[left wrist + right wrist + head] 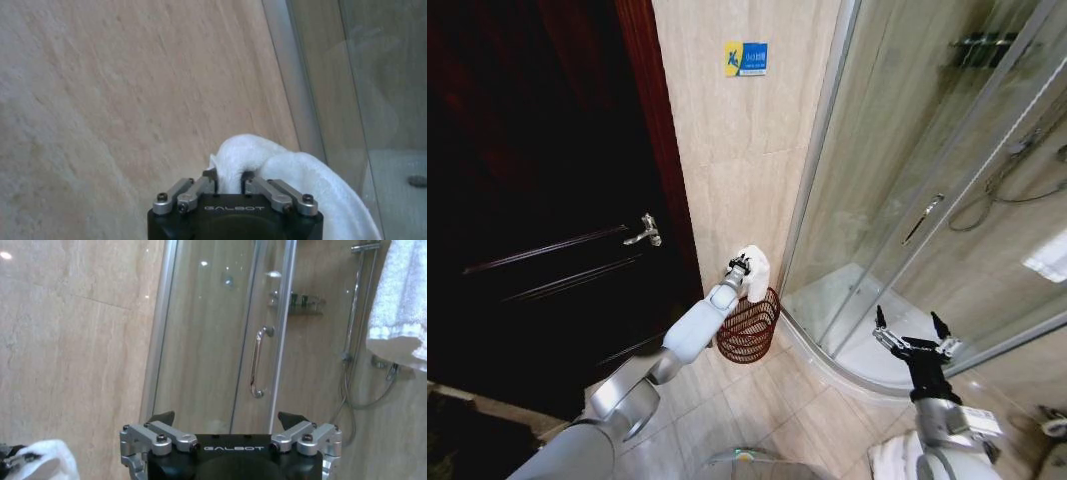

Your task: Discard the used towel into the hamper.

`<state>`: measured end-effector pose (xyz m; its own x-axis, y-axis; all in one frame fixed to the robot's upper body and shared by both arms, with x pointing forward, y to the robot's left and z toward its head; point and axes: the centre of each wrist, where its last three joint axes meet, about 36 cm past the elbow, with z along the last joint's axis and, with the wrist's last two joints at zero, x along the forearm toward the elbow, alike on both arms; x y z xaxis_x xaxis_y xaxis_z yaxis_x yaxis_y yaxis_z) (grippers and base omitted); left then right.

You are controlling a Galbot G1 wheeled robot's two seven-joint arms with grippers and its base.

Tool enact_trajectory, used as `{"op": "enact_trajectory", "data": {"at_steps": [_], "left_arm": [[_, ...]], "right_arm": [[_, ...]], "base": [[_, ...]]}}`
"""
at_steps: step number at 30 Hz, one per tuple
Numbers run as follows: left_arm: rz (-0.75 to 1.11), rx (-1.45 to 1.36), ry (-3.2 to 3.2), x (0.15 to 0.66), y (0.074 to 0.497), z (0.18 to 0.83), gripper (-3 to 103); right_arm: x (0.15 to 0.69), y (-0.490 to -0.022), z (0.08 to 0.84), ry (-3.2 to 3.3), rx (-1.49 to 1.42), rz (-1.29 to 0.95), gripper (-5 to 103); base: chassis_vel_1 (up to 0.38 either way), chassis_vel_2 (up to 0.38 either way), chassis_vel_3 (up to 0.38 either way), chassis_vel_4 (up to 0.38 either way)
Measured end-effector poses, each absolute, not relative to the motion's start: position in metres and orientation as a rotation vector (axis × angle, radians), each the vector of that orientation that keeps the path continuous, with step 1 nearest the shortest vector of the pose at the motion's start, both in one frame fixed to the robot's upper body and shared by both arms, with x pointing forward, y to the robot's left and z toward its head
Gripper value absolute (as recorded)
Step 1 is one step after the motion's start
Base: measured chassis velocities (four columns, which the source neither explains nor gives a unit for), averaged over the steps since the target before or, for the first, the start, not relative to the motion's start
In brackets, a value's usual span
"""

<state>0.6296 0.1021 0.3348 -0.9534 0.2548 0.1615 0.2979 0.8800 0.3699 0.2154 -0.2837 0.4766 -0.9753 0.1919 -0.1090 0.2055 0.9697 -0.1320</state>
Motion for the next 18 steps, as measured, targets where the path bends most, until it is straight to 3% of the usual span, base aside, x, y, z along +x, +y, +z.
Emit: {"op": "enact_trajectory", "data": {"at_steps": [4, 5, 11, 17, 18], "left_arm": [[-0.621, -0.430, -2.906, 0.6289, 0.0981, 0.3347, 38], [-0.621, -0.430, -2.906, 0.6289, 0.0981, 0.3347, 38], [-0.632, -0.438, -2.893, 0.6264, 0.0973, 0.3317, 66], [-0.627, -0.441, -2.888, 0.6233, 0.0996, 0.3287, 81], [-0.627, -0.443, -2.885, 0.6224, 0.1008, 0.3273, 92]], "right_arm": [[0.2167, -0.2819, 0.4806, 3.011, 0.299, -0.223, 100], [0.2167, -0.2819, 0.4806, 3.011, 0.299, -0.223, 100], [0.2167, -0.2805, 0.4844, 3.002, 0.292, -0.228, 100], [0.2163, -0.2803, 0.4864, 2.998, 0.291, -0.230, 100], [0.2163, -0.2802, 0.4869, 2.997, 0.290, -0.231, 100]], "base": [[0.000, 0.000, 0.000, 0.000], [0.000, 0.000, 0.000, 0.000], [0.000, 0.000, 0.000, 0.000], [0.000, 0.000, 0.000, 0.000], [0.000, 0.000, 0.000, 0.000]]}}
